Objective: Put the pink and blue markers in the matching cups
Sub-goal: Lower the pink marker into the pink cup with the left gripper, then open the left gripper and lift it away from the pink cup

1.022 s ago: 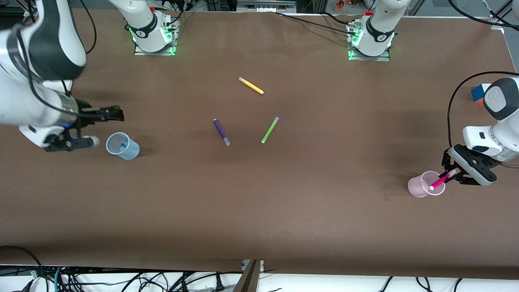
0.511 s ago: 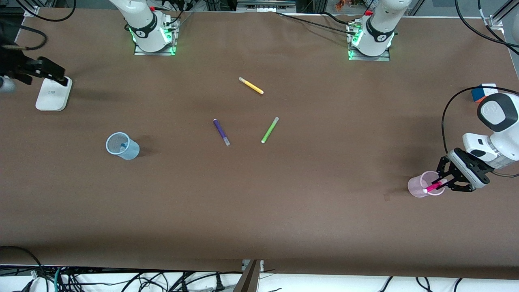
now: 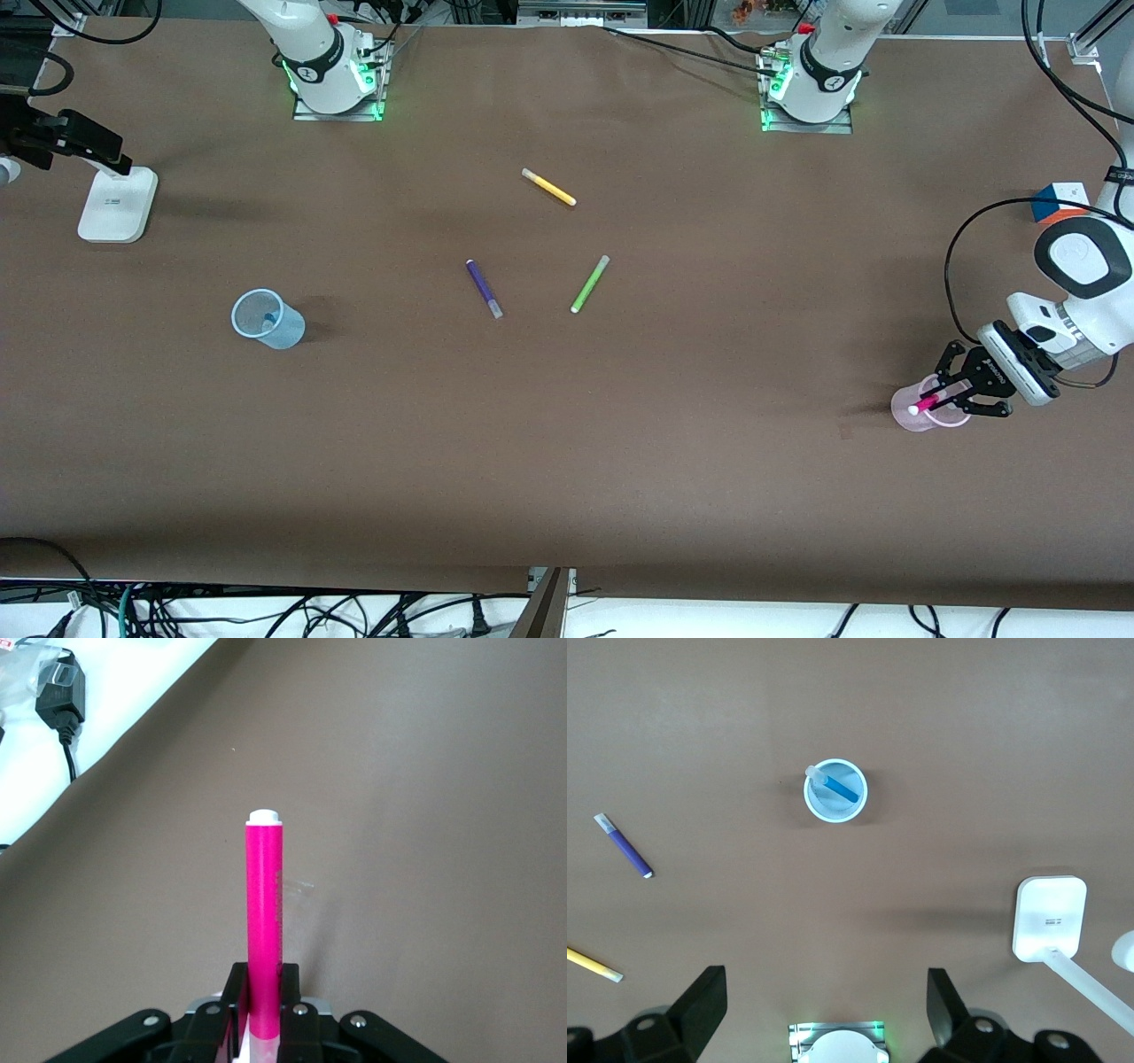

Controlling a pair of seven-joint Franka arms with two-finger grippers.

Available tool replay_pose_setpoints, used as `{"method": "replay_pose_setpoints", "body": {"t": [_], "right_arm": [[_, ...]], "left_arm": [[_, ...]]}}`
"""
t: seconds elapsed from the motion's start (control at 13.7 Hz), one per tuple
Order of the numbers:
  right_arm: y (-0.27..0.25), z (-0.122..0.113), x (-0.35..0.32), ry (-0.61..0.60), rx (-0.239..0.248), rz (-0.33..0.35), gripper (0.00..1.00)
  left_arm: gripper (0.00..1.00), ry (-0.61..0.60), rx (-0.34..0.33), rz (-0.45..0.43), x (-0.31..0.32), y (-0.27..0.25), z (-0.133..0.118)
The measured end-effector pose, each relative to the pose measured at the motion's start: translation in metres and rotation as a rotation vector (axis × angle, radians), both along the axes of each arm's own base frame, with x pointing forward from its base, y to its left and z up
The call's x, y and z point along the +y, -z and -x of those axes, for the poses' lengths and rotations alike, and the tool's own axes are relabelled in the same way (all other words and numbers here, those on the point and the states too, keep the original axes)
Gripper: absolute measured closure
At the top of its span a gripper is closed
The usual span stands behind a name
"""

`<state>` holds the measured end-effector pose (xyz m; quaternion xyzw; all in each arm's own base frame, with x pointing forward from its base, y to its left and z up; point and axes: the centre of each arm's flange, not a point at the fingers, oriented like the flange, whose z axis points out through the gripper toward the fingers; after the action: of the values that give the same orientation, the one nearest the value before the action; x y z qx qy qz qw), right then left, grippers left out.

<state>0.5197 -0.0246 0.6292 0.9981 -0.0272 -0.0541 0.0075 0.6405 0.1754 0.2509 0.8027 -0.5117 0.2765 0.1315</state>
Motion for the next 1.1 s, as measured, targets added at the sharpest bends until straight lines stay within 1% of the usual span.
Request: {"method": "replay_pose_setpoints", "body": {"t": [0.15,0.51,0.58,0.66,0.73,0.8,1.1], "right_arm": [[0.002,-0.003,0.001,-0.003,0.004,0.000,0.00],[0.000,-0.009,0.014,-0.027,-0.003,-0.001,0.00],[0.000,-0.009,0.014,-0.028,-0.003,-0.001,0.00],[0.000,-0.009,0.014,-0.027,-0.003,-0.001,0.00],[0.001,-0.010,0.014,-0.028,-0.001,-0.001,0.00],[0.002,-0.010,0.014,-0.029,0.001,-0.001,0.00],[0.005,-0.012,0.015,-0.029,0.006,-0.001,0.00]], "left_arm": [[0.82,0.006,-0.010,0.008,0.009,0.006,0.003],[0.82,0.001,-0.018,0.013,0.020,0.008,0.007],[0.81,0.002,-0.018,0.013,0.019,0.008,0.007],[0.79,0.003,-0.019,0.013,0.019,0.007,0.007],[0.72,0.003,-0.019,0.013,0.019,0.007,0.006],[0.61,0.004,-0.020,0.013,0.019,0.007,0.006],[0.24,0.004,-0.023,0.014,0.018,0.006,0.006]]}}
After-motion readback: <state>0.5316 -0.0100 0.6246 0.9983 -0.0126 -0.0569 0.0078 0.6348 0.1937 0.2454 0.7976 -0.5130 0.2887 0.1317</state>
